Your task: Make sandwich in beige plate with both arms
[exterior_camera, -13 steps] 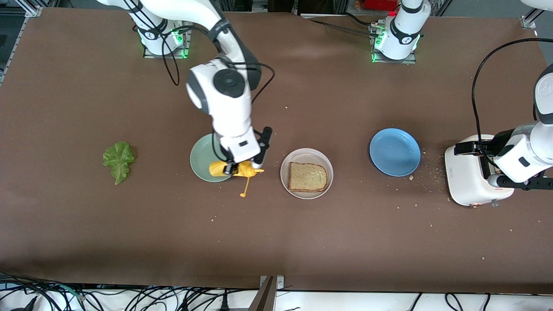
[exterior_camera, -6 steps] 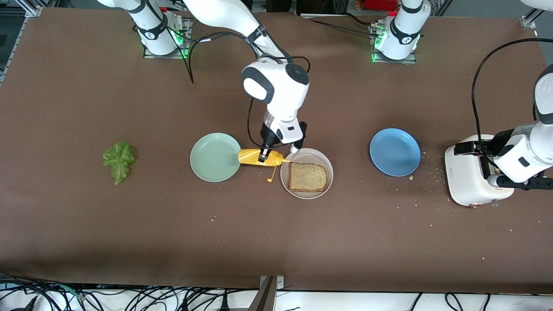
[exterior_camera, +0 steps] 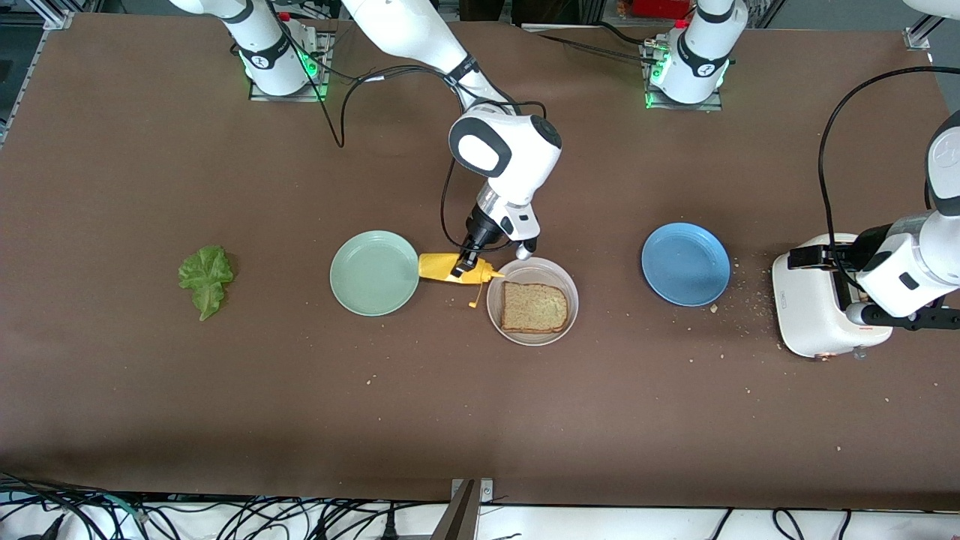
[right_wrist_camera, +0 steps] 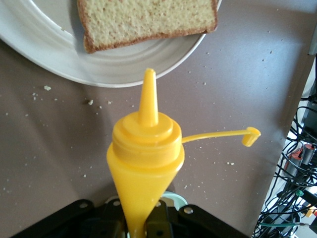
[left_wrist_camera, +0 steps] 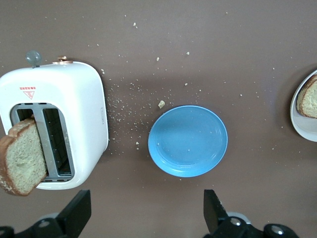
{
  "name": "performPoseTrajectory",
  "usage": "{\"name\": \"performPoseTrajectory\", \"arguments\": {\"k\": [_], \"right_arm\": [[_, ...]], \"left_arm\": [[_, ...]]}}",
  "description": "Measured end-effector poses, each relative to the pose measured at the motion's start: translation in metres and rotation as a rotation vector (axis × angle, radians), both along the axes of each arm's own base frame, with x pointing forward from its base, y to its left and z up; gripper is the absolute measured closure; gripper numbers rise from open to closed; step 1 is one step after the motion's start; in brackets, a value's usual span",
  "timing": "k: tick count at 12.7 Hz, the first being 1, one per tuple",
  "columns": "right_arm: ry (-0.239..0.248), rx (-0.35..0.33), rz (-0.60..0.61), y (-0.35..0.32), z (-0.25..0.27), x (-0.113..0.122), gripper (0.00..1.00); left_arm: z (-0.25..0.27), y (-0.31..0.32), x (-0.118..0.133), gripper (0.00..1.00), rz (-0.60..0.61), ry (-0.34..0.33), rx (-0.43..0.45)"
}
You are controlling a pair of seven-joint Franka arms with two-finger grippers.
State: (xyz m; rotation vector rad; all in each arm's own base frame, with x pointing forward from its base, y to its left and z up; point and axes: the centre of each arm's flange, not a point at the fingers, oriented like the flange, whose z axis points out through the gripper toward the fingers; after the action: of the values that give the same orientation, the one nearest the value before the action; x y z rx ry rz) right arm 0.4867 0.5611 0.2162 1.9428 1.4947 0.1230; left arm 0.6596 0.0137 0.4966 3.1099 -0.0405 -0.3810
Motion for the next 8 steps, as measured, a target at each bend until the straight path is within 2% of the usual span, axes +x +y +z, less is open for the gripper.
{"name": "performPoseTrajectory", "arguments": {"k": [5,8], "right_arm": [[-0.045,0.003,-0.033,0.008,-0.032,0.003,0.94],[-0.056,-0.005,-0.036,0.007,-0.031,0.008,0.94]], "left_arm": [[0.0,0.0,0.0,0.0,0.0,0.0,0.0],[0.0,0.0,0.0,0.0,0.0,0.0,0.0]]}}
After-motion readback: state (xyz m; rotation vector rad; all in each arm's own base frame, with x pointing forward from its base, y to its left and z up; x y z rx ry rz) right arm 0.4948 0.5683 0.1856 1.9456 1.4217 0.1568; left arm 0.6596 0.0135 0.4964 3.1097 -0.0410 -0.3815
